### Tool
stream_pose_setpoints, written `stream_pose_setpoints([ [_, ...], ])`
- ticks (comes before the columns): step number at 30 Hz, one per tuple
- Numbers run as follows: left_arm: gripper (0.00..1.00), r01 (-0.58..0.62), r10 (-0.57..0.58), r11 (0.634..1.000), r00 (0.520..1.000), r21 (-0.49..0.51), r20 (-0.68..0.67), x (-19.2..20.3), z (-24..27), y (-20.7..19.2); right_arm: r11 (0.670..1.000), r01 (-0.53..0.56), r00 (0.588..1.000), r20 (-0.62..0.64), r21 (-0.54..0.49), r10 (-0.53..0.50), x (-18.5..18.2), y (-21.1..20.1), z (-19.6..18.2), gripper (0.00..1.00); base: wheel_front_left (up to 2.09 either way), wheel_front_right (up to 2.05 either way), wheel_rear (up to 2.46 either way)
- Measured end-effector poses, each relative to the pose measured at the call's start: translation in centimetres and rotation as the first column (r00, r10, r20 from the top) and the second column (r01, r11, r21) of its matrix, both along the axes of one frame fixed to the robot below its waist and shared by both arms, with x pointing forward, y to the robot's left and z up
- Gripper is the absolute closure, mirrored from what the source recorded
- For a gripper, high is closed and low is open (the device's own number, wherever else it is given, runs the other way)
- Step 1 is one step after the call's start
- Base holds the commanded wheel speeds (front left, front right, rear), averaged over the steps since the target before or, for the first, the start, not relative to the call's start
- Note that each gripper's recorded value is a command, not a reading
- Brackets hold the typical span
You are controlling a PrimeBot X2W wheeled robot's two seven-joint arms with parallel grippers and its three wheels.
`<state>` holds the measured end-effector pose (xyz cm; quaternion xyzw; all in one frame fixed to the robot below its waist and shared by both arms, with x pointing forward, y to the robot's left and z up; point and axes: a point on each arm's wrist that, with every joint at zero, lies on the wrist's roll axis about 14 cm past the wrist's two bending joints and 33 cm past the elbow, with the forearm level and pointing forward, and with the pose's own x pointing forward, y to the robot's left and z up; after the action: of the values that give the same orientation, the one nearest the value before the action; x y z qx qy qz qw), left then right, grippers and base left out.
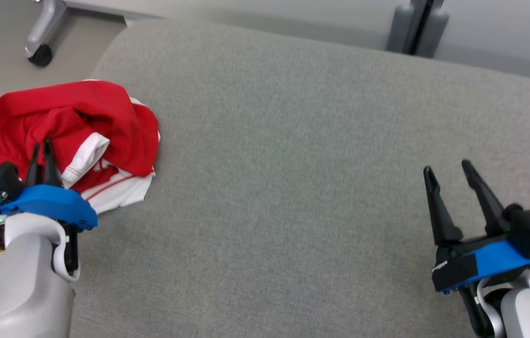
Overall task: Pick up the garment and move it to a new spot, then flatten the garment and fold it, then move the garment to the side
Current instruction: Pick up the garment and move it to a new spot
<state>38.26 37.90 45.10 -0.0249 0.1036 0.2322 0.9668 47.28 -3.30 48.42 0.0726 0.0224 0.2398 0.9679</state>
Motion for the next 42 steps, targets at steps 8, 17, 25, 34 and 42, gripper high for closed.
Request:
stream_pose_setpoints([
  [8, 1.0, 0.033, -0.057, 0.993, 0.974, 0.114, 0.22, -1.9, 7.0, -1.8, 1.0, 0.017, 0.998, 0.06, 0.022, -0.019, -3.3, -0.4, 3.1, 0.0, 0.0, 0.0, 0.0],
  [17, 1.0, 0.239, -0.272, 0.961, 0.906, 0.137, 0.325, -1.6, 11.5, -10.6, 0.993, 0.11, 0.989, 0.092, 0.036, -0.113, -6.3, -4.0, 4.8, 0.0, 0.0, 0.0, 0.0],
  [25, 1.0, 0.637, -0.626, 0.766, 0.709, 0.086, 0.324, 2.5, 11.6, -26.0, 0.961, 0.273, 0.959, 0.075, 0.031, -0.275, -7.0, -9.8, 4.2, 0.0, 0.0, 0.0, 0.0],
  [34, 1.0, 0.927, -0.888, 0.375, 0.355, 0.016, 0.294, 3.3, 9.0, -42.0, 0.888, 0.46, 0.887, 0.044, 0.01, -0.46, -8.2, -16.5, 2.5, 0.0, 0.0, 0.0, 0.0],
  [42, 1.0, 0.98, -0.97, 0.155, 0.175, -0.124, 0.169, 0.8, 2.1, -48.3, 0.845, 0.535, 0.845, 0.016, -0.009, -0.535, -8.6, -19.3, 1.0, 0.0, 0.0, 0.0, 0.0],
])
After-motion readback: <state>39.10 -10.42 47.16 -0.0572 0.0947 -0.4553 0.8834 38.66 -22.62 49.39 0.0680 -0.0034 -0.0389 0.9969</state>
